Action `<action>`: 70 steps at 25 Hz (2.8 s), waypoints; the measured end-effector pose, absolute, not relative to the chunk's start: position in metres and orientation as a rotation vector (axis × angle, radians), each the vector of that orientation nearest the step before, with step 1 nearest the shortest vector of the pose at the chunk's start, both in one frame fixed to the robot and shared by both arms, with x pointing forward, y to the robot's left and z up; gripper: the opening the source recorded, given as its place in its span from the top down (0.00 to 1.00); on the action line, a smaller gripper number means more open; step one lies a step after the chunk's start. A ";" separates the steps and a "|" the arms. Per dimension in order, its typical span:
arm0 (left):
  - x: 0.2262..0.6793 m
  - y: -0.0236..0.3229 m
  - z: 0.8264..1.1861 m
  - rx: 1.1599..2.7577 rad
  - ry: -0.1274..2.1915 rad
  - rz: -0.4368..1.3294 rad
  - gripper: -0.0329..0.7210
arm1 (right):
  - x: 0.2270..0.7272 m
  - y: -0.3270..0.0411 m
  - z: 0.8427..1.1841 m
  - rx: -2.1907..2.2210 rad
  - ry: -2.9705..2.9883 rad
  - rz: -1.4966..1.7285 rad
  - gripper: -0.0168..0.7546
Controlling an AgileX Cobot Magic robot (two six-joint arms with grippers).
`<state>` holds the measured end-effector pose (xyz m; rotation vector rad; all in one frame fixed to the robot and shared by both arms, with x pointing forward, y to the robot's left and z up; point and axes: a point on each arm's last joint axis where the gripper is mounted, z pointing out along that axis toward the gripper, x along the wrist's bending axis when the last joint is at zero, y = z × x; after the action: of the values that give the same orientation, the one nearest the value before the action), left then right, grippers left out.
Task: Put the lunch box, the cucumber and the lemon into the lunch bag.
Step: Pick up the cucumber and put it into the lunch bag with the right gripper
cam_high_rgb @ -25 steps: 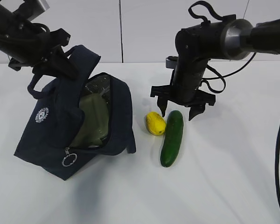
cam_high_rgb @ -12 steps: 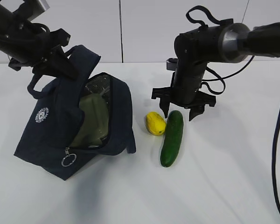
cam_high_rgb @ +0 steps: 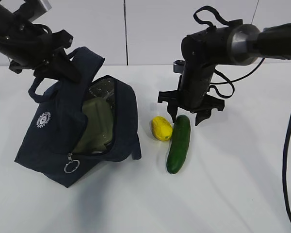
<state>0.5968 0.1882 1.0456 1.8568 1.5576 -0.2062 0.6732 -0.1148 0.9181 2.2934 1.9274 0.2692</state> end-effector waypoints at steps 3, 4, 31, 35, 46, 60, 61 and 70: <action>0.597 0.188 1.046 1.857 1.558 -0.206 0.97 | 0.673 -0.115 0.918 2.295 1.927 0.270 0.39; 0.597 0.188 1.046 1.857 1.558 -0.206 0.97 | 0.673 -0.115 0.918 2.295 1.927 0.270 0.40; 0.597 0.188 1.046 1.858 1.556 -0.205 0.97 | 0.672 -0.113 0.918 2.328 1.928 0.270 0.40; 0.597 0.188 1.046 1.858 1.556 -0.205 0.97 | 0.671 -0.113 0.918 2.330 1.928 0.265 0.43; 0.597 0.188 1.046 1.858 1.556 -0.205 0.97 | 0.671 -0.113 0.918 2.331 1.929 0.259 0.50; 0.597 0.188 1.046 1.858 1.556 -0.205 0.97 | 0.670 -0.114 0.918 2.339 1.933 0.231 0.57; 0.597 0.188 1.046 1.858 1.556 -0.205 0.97 | 0.670 -0.114 0.920 2.341 1.933 0.225 0.57; 0.597 0.188 1.046 1.858 1.556 -0.205 0.97 | 0.688 -0.107 0.980 2.231 1.987 0.341 0.57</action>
<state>0.5968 0.1882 1.0456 1.8581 1.5559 -0.2054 0.6875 -0.1065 0.9802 2.2310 1.9867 0.3411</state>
